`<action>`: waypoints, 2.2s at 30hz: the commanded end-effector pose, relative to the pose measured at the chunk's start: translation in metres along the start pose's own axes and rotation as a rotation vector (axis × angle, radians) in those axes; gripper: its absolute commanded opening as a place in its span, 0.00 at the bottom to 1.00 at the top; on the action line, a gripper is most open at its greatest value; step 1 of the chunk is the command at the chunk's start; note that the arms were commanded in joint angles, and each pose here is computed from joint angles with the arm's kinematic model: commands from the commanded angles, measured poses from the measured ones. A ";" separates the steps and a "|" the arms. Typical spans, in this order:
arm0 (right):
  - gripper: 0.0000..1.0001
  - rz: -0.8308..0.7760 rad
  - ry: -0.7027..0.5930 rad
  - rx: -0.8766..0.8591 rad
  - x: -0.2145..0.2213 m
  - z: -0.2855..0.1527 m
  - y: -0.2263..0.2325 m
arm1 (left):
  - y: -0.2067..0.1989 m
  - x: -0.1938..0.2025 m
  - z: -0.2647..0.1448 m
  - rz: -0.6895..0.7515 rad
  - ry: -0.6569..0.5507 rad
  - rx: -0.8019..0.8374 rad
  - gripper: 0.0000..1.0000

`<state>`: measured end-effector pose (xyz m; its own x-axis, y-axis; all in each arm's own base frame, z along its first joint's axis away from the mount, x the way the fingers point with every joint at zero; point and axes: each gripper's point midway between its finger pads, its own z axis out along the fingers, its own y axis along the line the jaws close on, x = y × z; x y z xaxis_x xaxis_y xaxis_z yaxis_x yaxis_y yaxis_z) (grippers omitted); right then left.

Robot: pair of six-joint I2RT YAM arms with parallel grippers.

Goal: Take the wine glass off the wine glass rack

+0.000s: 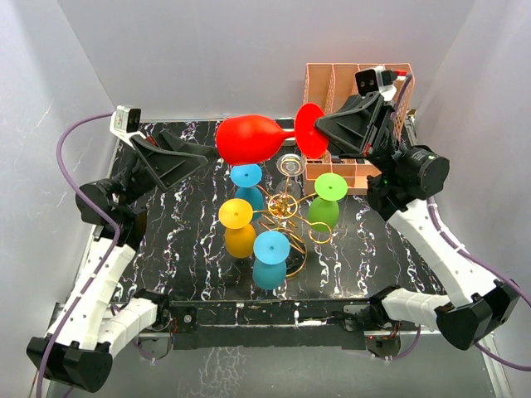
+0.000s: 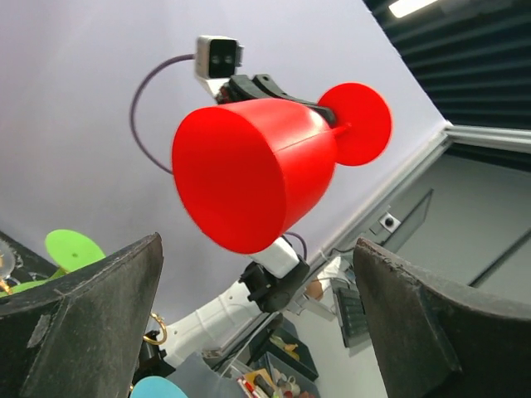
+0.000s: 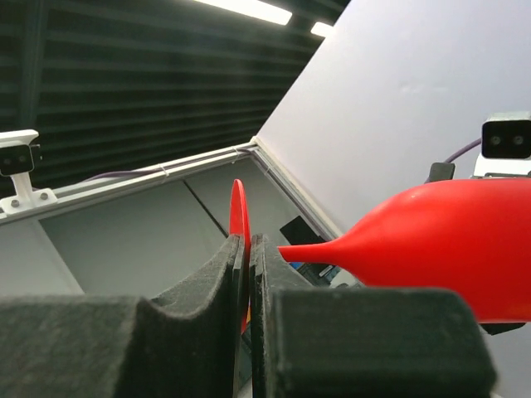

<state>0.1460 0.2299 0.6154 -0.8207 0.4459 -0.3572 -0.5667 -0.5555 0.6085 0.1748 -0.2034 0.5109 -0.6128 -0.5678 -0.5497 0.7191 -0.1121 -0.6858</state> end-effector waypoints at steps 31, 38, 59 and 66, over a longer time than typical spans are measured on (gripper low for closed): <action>0.47 -0.046 -0.159 0.107 0.009 -0.031 -0.060 | -0.048 0.018 -0.017 -0.011 0.052 0.225 0.00; 0.73 -0.383 -0.414 0.524 -0.029 -0.078 -0.078 | -0.047 0.005 -0.012 0.237 0.009 -0.031 0.00; 0.98 -0.882 -0.749 1.353 -0.084 -0.241 -0.047 | 0.118 -0.020 -0.187 0.307 -0.073 -1.447 0.00; 0.98 -0.935 -0.759 1.565 -0.080 -0.288 -0.055 | 0.165 -0.012 -0.220 0.333 0.147 -1.672 0.00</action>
<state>0.2293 0.0500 0.4198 0.0419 0.6357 -0.7708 0.0490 0.7692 0.6371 0.2283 -0.0559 0.3196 -0.5396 -0.4245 -0.7271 -0.1977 0.9034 -0.3806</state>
